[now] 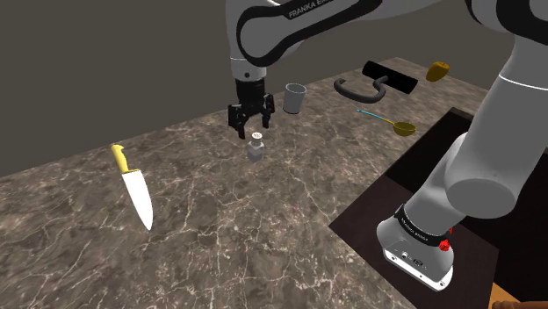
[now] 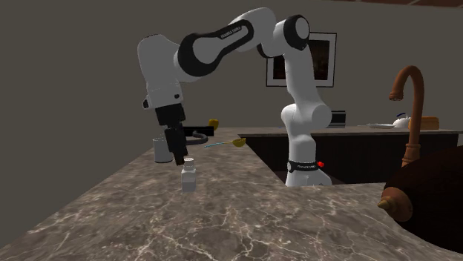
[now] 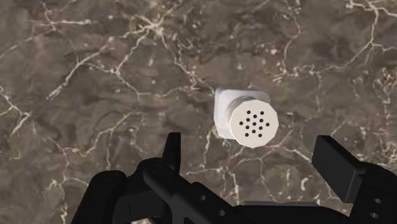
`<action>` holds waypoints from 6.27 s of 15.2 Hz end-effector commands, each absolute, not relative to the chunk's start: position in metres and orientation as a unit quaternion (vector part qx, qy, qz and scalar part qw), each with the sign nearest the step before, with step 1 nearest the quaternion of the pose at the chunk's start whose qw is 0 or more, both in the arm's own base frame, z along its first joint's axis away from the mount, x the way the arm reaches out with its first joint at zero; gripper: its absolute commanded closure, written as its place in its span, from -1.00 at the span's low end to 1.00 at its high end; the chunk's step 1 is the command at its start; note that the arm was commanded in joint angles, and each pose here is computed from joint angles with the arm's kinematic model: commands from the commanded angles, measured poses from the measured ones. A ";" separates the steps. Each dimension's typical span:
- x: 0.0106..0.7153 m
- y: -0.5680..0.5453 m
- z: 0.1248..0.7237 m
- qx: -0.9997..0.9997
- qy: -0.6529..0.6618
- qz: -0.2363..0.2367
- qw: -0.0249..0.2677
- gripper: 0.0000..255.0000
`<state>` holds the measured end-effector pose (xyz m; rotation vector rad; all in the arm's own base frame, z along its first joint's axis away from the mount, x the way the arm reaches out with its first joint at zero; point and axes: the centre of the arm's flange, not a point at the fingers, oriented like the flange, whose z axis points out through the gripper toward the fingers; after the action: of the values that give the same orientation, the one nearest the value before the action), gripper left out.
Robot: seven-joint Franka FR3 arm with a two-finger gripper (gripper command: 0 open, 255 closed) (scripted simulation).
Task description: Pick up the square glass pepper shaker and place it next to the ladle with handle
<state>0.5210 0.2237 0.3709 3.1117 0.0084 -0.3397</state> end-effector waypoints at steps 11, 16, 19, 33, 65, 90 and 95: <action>0.518 0.227 0.331 0.994 0.003 -0.109 0.006 -1.00; 0.518 0.227 0.331 0.994 0.003 -0.109 0.006 1.00; 0.518 0.227 0.331 0.994 0.003 -0.109 0.006 1.00; 0.518 0.227 0.379 0.994 0.003 -0.109 0.006 1.00; 0.512 0.108 0.496 0.994 0.003 -0.109 0.006 1.00; 0.496 -0.222 0.498 0.994 0.003 -0.109 0.006 1.00; 0.493 -0.288 0.498 0.994 0.003 -0.109 0.006 1.00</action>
<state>0.4944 -0.2732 0.4964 3.1104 0.0070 -0.3421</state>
